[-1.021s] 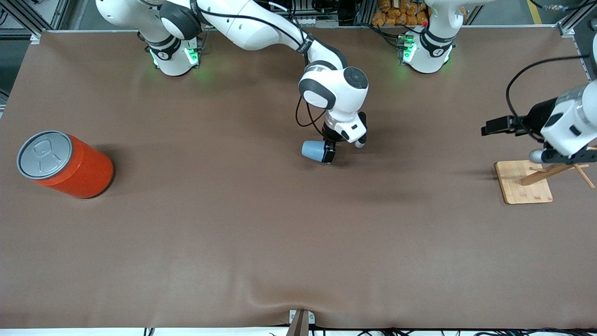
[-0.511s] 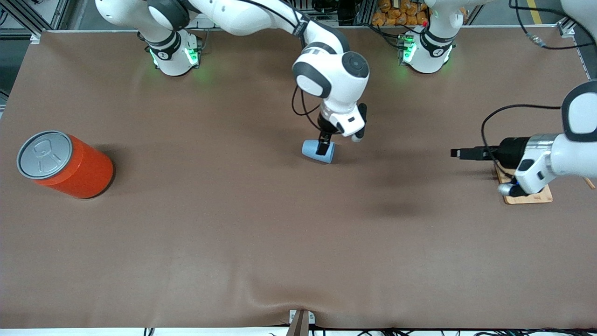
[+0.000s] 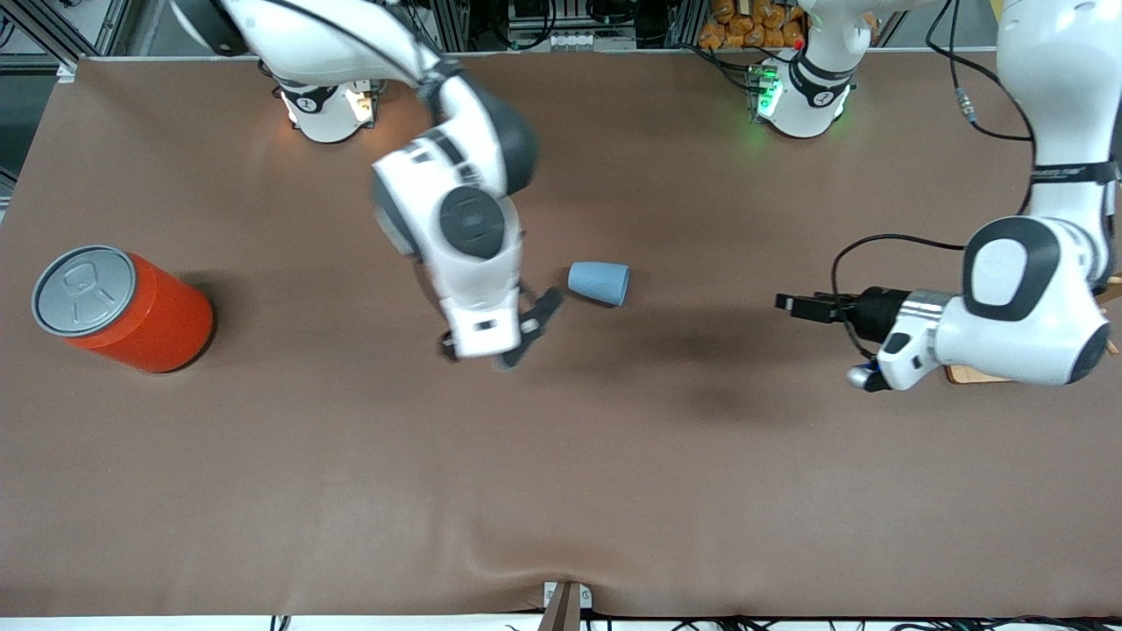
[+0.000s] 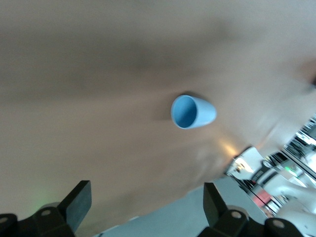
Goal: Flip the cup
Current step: 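Open the right gripper and retract while the left gripper nears the cup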
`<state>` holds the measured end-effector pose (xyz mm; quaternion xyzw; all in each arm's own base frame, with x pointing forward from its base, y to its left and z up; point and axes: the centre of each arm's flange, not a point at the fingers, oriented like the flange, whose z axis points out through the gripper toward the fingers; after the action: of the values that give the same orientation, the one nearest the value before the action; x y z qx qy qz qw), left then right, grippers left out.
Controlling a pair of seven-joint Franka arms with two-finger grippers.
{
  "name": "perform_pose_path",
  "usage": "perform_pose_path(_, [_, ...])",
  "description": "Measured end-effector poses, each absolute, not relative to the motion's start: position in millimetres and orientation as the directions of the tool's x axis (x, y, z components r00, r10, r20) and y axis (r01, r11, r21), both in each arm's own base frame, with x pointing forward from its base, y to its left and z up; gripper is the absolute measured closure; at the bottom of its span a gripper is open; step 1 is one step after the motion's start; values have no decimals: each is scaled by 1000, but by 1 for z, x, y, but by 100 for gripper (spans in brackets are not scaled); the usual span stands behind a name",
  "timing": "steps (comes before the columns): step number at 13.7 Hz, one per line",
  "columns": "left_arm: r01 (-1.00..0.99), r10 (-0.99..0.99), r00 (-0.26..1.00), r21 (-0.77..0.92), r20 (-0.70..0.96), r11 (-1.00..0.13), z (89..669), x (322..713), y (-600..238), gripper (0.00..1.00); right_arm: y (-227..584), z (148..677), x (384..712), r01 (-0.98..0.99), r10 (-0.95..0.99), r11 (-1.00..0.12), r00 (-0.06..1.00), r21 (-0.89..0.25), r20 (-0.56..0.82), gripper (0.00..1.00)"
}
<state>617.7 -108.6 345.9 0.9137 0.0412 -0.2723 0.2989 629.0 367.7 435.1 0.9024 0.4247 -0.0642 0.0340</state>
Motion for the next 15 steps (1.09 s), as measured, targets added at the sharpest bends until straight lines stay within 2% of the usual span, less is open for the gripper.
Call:
perform_pose_path(3, [281, -141, 822, 609, -552, -742, 317, 612, -129, 0, 253, 451, 671, 660, 657, -749, 734, -47, -170, 0])
perform_pose_path(6, [303, -187, 819, 685, -543, -663, 281, 599, -137, 0, 158, 463, 691, 563, 569, -822, 803, -85, -179, 0])
perform_pose_path(11, [312, -239, 821, 759, -518, -571, 234, 577, -153, 0, 68, 485, 699, 412, 421, -907, 892, -87, -165, 0])
perform_pose_path(15, [271, -260, 850, 804, -457, -529, 216, 562, -185, 0, 63, 544, 677, 53, 58, -998, 988, -40, -141, 0])
